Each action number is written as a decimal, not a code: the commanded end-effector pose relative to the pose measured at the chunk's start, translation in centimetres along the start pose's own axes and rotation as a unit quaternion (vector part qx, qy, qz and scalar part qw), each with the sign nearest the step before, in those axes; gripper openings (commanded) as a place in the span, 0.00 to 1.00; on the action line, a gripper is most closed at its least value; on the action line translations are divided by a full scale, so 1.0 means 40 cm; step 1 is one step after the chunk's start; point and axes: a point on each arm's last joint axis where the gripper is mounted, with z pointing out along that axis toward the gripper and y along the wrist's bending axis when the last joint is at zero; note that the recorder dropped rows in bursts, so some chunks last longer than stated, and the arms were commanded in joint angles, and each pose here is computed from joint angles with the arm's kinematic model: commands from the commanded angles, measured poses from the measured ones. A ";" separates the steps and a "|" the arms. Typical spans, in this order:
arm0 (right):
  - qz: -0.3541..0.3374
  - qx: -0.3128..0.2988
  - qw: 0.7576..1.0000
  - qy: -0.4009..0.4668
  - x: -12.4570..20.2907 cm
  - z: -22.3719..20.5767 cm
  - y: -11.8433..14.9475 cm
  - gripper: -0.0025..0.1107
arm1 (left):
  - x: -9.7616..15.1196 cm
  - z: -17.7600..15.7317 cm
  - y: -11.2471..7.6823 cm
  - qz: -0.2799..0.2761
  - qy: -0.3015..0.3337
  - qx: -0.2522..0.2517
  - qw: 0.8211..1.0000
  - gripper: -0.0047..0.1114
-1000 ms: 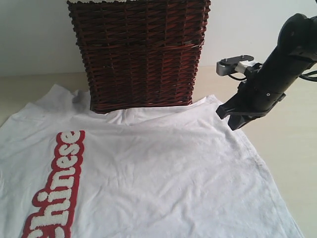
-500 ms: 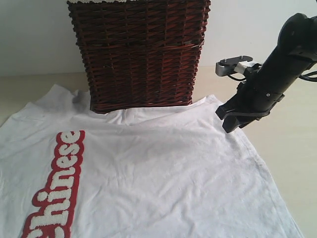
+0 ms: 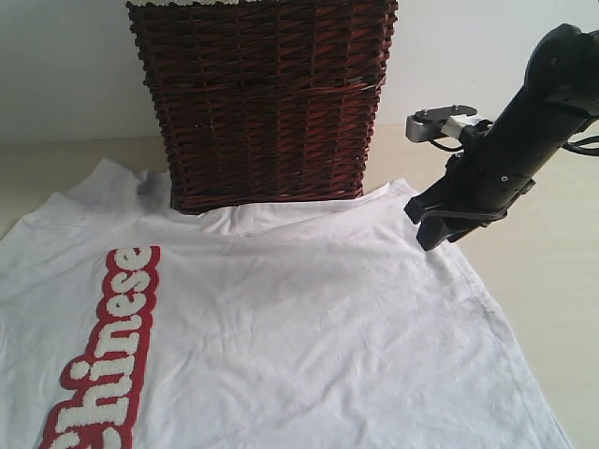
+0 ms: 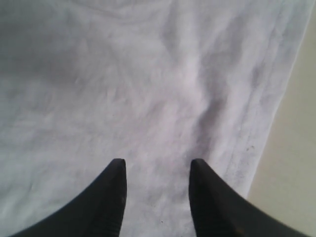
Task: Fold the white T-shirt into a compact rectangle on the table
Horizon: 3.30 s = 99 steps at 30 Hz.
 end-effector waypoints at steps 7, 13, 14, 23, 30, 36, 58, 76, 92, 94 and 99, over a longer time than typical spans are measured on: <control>-0.035 0.023 0.999 -0.002 -0.002 -0.005 -0.013 0.39 | 0.003 0.024 -0.001 0.001 0.006 -0.011 1.000 0.95; -0.034 0.022 0.999 -0.002 -0.002 -0.005 -0.012 0.39 | 0.003 0.024 -0.001 0.001 0.006 -0.011 1.000 0.95; -0.034 0.022 0.999 -0.002 -0.002 -0.005 -0.012 0.39 | 0.003 0.024 -0.001 0.001 0.006 -0.011 1.000 0.95; -0.011 0.031 0.999 -0.010 -0.005 -0.006 -0.016 0.37 | 0.003 0.024 -0.001 0.001 0.006 -0.011 1.000 0.95; -0.031 0.032 0.999 -0.005 -0.004 -0.006 -0.016 0.37 | 0.003 0.024 -0.001 0.001 0.006 -0.011 1.000 0.95; -0.039 0.050 0.998 -0.018 -0.010 -0.006 -0.024 0.66 | 0.003 0.024 -0.001 0.001 0.006 -0.011 1.000 0.95; -0.534 0.007 0.828 0.170 0.056 0.088 -0.070 0.95 | 0.003 0.024 -0.001 0.001 0.006 -0.011 1.000 0.95; -0.587 -0.043 0.789 0.176 0.070 0.097 -0.061 0.95 | 0.003 0.024 -0.001 0.001 0.006 -0.011 1.000 0.95; -0.563 -0.029 0.810 0.162 0.047 0.067 -0.055 0.95 | 0.003 0.024 -0.001 0.001 0.006 -0.011 1.000 0.95; -0.557 -0.034 0.815 0.154 0.045 0.066 -0.050 0.95 | 0.003 0.024 -0.001 0.001 0.006 -0.011 1.000 0.95; -0.555 -0.040 0.816 0.155 0.047 0.083 -0.053 0.95 | 0.003 0.024 -0.001 0.001 0.006 -0.011 1.000 0.95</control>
